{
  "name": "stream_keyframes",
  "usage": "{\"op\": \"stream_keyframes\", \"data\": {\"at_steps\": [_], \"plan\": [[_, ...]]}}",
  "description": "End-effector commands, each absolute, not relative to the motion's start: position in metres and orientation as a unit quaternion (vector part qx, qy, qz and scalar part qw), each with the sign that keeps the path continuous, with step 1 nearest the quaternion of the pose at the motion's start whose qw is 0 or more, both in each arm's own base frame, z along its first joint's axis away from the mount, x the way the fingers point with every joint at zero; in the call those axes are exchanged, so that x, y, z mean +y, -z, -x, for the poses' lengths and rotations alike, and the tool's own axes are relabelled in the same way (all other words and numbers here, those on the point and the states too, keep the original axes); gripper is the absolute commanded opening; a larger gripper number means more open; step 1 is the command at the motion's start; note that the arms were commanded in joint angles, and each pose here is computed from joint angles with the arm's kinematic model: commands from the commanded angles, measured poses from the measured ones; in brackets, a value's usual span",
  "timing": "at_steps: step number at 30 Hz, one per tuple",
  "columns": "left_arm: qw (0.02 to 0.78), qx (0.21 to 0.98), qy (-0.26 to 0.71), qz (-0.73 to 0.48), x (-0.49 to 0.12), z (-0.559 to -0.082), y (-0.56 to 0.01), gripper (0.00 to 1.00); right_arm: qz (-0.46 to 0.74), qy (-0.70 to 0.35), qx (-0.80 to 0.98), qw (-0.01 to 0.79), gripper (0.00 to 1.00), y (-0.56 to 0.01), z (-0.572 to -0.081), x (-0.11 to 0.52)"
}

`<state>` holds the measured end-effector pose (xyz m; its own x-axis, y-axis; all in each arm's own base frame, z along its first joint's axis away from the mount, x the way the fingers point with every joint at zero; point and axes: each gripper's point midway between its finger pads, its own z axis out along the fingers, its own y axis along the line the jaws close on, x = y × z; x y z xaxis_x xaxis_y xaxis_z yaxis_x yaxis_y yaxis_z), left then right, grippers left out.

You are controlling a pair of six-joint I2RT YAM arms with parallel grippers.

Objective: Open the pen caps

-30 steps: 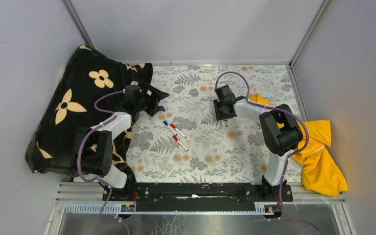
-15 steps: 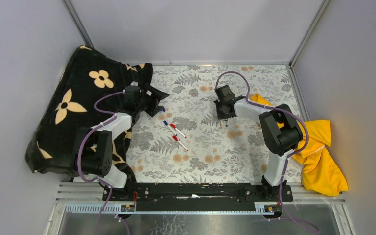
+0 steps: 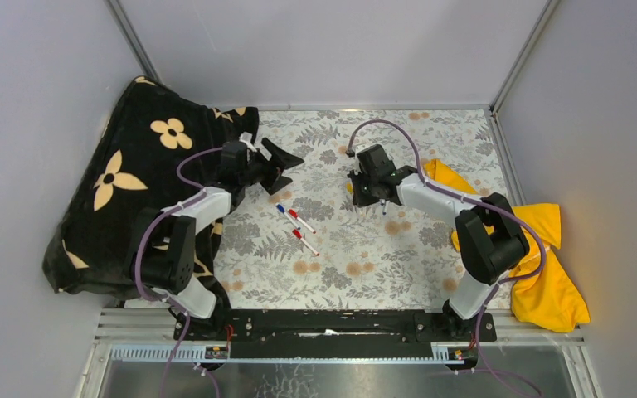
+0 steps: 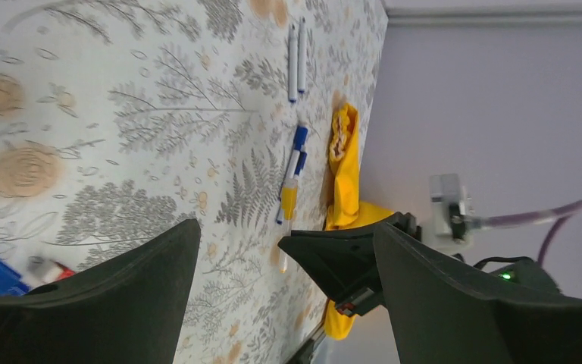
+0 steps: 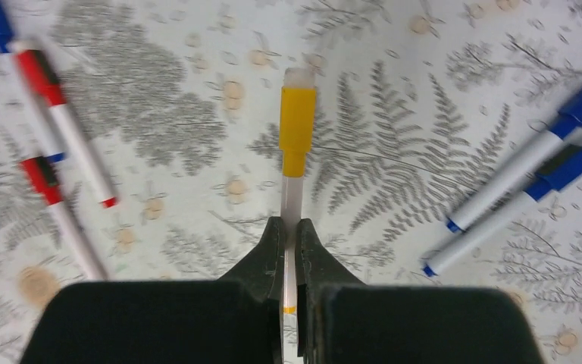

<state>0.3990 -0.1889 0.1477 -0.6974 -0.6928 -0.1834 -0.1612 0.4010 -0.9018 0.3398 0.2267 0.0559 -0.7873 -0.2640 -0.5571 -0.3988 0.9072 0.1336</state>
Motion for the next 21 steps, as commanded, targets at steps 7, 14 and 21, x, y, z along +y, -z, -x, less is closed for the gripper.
{"op": "stream_keyframes", "data": {"at_steps": [7, 14, 21], "plan": [[0.265, 0.798, 0.515, 0.165, -0.243, -0.393, -0.165, 0.90, 0.238, -0.268, 0.880, 0.312, 0.00, -0.133, -0.326, 0.301], [0.248, 0.806, 0.518, 0.144, -0.256, -0.386, -0.157, 0.88, 0.244, -0.323, 0.860, 0.311, 0.00, -0.152, -0.323, 0.322], [0.248, 0.802, 0.527, 0.130, -0.264, -0.383, -0.160, 0.82, 0.245, -0.344, 0.850, 0.315, 0.00, -0.167, -0.329, 0.334]]}}
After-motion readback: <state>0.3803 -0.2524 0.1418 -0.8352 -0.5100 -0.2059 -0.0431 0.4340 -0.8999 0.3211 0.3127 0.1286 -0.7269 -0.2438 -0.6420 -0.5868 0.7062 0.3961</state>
